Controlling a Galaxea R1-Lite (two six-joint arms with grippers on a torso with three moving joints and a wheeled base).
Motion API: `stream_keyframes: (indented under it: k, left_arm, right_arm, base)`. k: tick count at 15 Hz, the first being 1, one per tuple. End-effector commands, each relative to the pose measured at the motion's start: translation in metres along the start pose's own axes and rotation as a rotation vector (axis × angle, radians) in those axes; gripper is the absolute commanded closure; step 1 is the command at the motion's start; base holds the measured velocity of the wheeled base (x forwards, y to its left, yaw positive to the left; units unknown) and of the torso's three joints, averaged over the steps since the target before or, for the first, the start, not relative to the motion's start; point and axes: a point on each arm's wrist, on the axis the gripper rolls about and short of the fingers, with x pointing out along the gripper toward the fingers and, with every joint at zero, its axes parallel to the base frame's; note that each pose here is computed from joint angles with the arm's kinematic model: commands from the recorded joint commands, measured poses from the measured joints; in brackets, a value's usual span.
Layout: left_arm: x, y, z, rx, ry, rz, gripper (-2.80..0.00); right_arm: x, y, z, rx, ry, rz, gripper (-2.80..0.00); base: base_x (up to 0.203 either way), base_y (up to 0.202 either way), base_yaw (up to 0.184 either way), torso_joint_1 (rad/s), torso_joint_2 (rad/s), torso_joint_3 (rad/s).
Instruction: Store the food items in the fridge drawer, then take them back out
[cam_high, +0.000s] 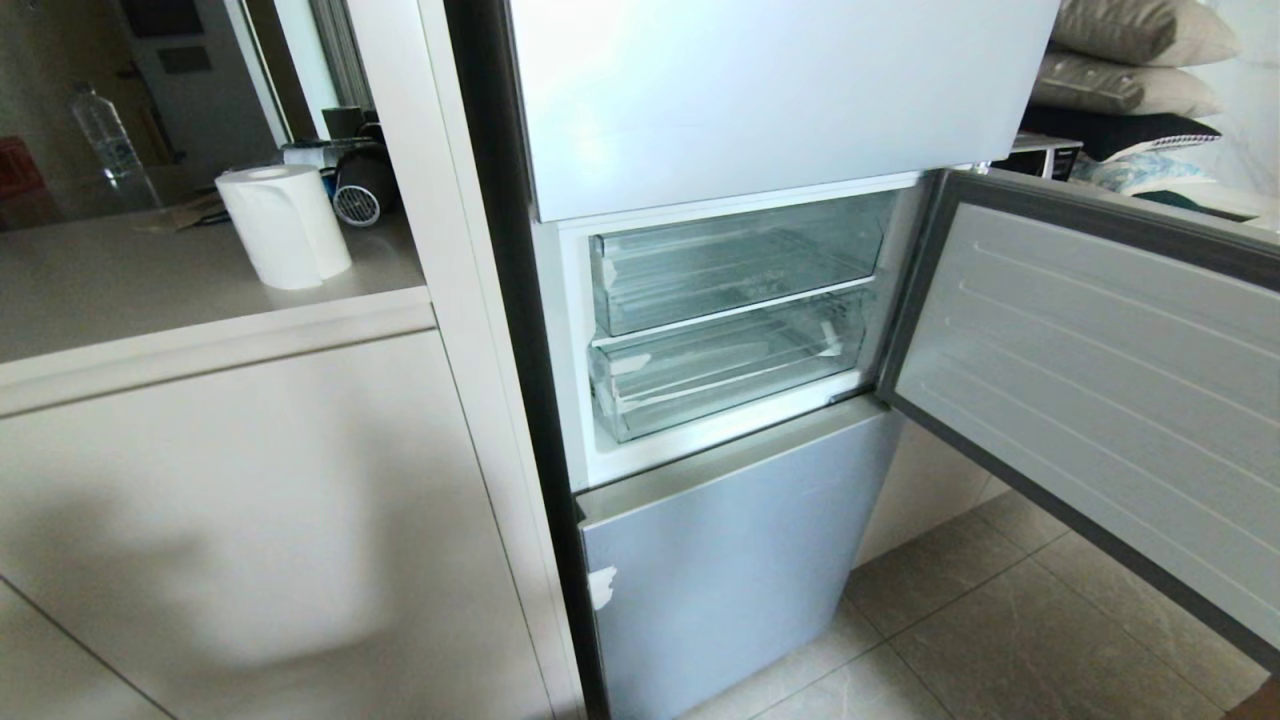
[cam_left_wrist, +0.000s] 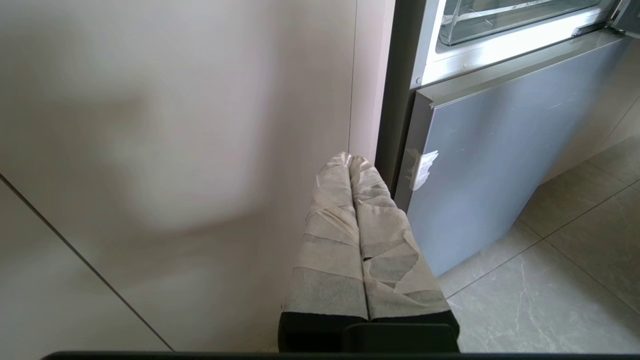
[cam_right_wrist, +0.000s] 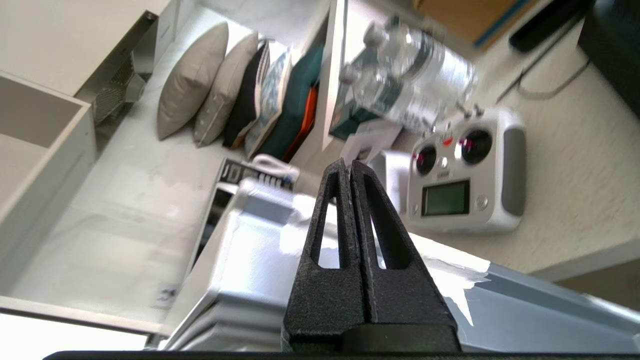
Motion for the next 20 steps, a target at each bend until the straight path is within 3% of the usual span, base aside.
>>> stream_keyframes:
  k: [1,5,11,14,20]
  left_arm:
    - [0.0,0.0,0.0,0.0,0.001,0.001,0.0]
    - [0.0,0.0,0.0,0.0,-0.001,0.0,0.0]
    - [0.0,0.0,0.0,0.0,0.001,0.0,0.0]
    - [0.0,0.0,0.0,0.0,0.001,0.0,0.0]
    - [0.0,0.0,0.0,0.0,0.001,0.001,0.0]
  right_arm:
    - [0.014,-0.015,0.002,0.036,0.042,-0.038,0.0]
    - [0.036,-0.018,0.012,0.067,0.107,-0.008,0.0]
    - [0.035,-0.02,0.004,0.123,0.35,0.071,0.0]
    - [0.03,-0.019,0.001,0.14,0.386,0.083,0.0]
    - [0.01,-0.003,0.003,0.089,0.34,0.136,0.0]
  base:
    - [0.0,0.0,0.0,0.0,0.0,0.0]
    - [0.0,0.0,0.0,0.0,0.0,0.0]
    - [0.0,0.0,0.0,0.0,0.0,0.0]
    - [0.0,0.0,0.0,0.0,0.0,0.0]
    - [0.0,0.0,0.0,0.0,0.0,0.0]
